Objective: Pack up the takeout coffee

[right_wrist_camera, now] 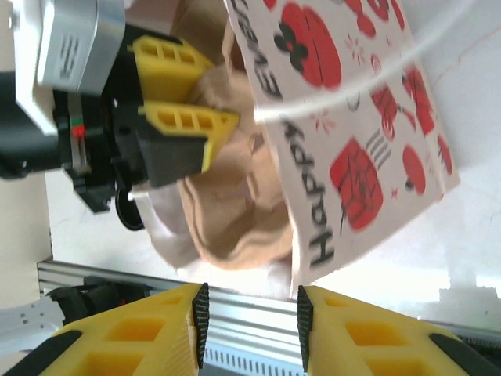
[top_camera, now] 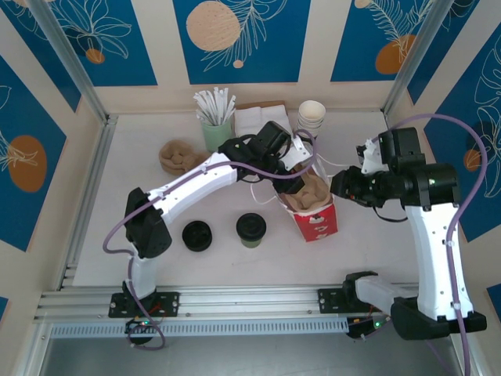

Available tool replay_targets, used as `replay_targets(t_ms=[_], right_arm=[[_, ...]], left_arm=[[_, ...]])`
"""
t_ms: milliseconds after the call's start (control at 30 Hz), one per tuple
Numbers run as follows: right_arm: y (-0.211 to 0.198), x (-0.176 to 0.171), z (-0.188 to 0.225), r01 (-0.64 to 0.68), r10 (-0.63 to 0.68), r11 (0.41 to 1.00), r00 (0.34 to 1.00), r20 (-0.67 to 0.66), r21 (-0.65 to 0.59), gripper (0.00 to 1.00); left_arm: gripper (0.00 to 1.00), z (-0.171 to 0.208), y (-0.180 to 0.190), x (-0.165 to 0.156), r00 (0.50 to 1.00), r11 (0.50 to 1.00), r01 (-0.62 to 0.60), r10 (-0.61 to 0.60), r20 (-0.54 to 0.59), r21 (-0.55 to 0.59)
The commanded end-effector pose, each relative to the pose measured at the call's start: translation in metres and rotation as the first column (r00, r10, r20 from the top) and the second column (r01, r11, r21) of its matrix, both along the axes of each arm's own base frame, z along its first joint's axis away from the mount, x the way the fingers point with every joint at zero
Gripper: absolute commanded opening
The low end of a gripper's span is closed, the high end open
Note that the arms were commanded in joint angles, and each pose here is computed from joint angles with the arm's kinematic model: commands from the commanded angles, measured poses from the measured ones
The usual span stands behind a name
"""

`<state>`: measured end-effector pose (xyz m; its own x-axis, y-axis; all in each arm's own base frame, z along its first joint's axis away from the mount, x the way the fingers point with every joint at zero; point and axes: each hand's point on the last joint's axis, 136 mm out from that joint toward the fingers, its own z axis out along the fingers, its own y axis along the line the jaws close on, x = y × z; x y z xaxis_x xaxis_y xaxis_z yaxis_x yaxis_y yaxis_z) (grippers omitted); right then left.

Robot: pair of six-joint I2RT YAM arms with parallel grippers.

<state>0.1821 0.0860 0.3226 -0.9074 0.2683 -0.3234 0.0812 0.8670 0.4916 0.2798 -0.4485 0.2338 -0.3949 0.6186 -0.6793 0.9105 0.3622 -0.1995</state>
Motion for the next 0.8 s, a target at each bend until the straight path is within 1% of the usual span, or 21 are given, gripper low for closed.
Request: replay_targets(t_ms=[0, 133, 267, 433, 633, 767], right_arm=[[0.007, -0.025, -0.007, 0.018, -0.011, 0.997, 0.995, -0.096, 0.069, 0.38], [0.013, -0.028, -0.021, 0.032, -0.018, 0.992, 0.993, -0.117, 0.125, 0.38], [0.022, -0.020, -0.036, 0.046, -0.021, 0.980, 0.992, -0.128, 0.194, 0.37], [0.028, -0.003, -0.040, 0.071, -0.055, 0.963, 0.996, -0.071, 0.259, 0.36], [0.018, 0.005, -0.051, 0.124, -0.114, 0.968, 0.992, -0.058, 0.217, 0.33], [0.016, 0.006, -0.056, 0.131, -0.119, 0.968, 0.991, -0.068, 0.216, 0.30]], left_arm=[[0.35, -0.009, 0.006, 0.007, 0.994, 0.993, -0.104, 0.106, -0.024, 0.063], [0.35, -0.009, 0.005, 0.009, 0.985, 0.985, -0.159, 0.162, -0.053, 0.063], [0.35, -0.008, 0.003, 0.009, 0.980, 0.981, -0.183, 0.187, -0.069, 0.062], [0.35, -0.007, 0.001, 0.006, 0.977, 0.979, -0.193, 0.198, -0.082, 0.062], [0.35, -0.003, -0.001, 0.004, 0.975, 0.979, -0.196, 0.200, -0.093, 0.053], [0.35, 0.000, -0.002, 0.004, 0.974, 0.979, -0.198, 0.201, -0.099, 0.046]])
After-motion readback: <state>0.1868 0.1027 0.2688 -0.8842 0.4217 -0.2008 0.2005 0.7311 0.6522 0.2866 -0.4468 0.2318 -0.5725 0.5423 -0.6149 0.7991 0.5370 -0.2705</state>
